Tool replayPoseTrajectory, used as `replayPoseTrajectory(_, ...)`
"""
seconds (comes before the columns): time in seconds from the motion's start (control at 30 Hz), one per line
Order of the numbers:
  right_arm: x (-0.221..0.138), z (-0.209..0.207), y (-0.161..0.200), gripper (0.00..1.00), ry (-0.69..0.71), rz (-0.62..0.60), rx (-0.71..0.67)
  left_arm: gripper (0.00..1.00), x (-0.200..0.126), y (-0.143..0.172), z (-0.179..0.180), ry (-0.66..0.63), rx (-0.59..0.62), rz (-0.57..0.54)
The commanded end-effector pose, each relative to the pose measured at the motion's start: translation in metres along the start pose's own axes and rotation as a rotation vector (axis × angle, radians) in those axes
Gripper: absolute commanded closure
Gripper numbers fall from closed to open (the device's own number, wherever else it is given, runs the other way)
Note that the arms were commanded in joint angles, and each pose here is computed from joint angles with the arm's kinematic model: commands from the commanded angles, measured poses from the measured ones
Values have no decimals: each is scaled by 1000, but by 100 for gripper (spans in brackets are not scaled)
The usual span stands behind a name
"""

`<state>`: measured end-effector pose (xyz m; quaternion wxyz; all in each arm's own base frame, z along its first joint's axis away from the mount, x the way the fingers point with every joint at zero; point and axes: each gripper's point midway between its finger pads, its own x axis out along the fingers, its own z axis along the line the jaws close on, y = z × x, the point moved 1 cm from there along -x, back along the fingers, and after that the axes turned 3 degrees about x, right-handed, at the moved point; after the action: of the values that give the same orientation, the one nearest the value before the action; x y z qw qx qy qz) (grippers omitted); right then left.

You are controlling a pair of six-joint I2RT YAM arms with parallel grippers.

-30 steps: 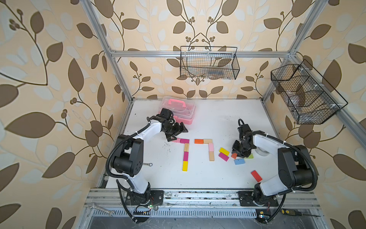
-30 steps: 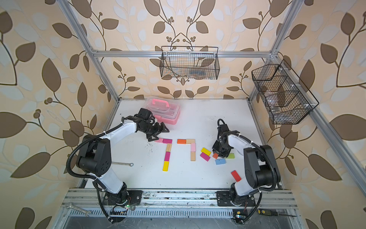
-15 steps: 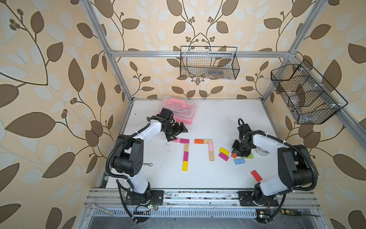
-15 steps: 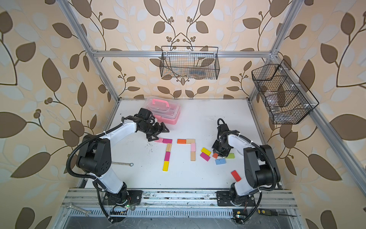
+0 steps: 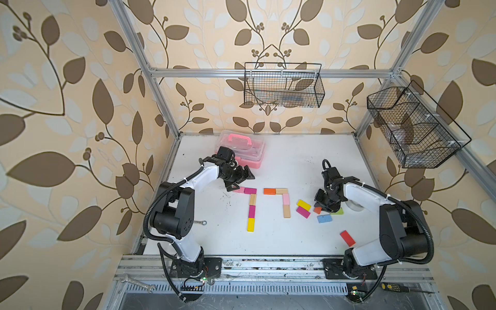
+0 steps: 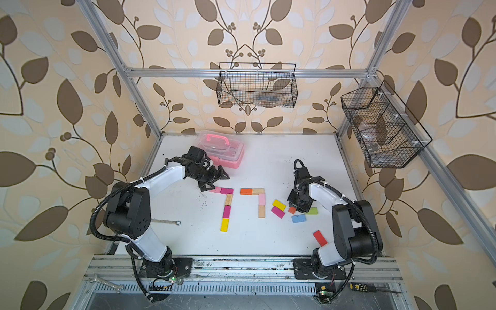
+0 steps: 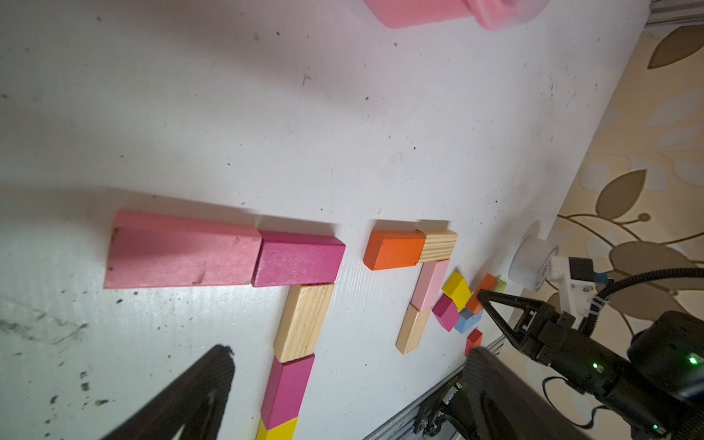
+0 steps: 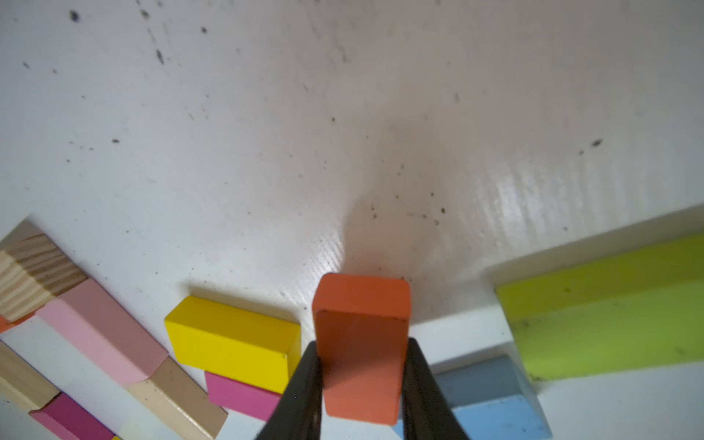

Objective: Assemble the number 7 with building blocks
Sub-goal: Pick up the building block from the center of the board, then assemble the building block at the center of the board.

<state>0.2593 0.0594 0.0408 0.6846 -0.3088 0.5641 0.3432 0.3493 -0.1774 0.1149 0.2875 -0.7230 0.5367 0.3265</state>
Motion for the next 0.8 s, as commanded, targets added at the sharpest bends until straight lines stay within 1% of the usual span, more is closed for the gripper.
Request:
replayPoseTrajectory(0.0,-15,4,-6,76,22,-48,-42,2,-9,-1,-6,11,20,-24)
replayPoseTrajectory(0.2,-28,21,-4,76,-8,-97,-121,2,-12,1,-5,3,22,-38)
replayPoseTrajectory(0.37,-36,38,9,76,-34,-112,-209,3,-15,2,-4,1,26,-53)
replayPoseTrajectory(0.57,-34,63,47,76,-64,-76,-346,3,-20,0,-5,-5,37,-74)
replayPoseTrajectory(0.77,-17,75,97,76,-66,-6,-446,2,-25,-2,-6,-15,49,-103)
